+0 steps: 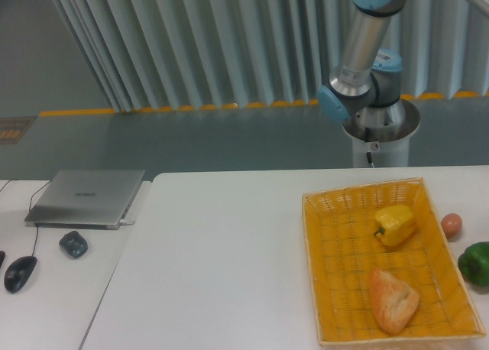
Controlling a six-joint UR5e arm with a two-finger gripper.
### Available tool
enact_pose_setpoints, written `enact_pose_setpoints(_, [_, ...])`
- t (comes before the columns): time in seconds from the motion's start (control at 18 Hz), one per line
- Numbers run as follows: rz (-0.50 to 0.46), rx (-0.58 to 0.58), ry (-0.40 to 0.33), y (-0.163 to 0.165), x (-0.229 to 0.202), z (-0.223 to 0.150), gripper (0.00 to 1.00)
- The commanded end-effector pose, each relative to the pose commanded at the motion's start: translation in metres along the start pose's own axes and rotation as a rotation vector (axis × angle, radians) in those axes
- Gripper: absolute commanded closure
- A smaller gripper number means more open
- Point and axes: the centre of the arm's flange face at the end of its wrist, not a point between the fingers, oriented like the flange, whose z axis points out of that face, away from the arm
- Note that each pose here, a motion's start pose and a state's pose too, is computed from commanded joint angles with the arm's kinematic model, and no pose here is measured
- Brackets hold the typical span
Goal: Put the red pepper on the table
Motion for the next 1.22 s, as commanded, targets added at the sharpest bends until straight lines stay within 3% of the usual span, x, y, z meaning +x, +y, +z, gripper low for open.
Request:
enact_pose_setpoints(0.5, [0.188, 0.006, 0.019, -0.04, 0.021, -0.044, 0.0])
enact_pose_setpoints(0.78, [0.25, -0.085, 0.091, -0.062, 0.027, -0.044, 0.0])
enact_pose_setpoints(1.22, [0.283, -0.071, 0.146, -0.082, 0.027, -0.021, 0.0])
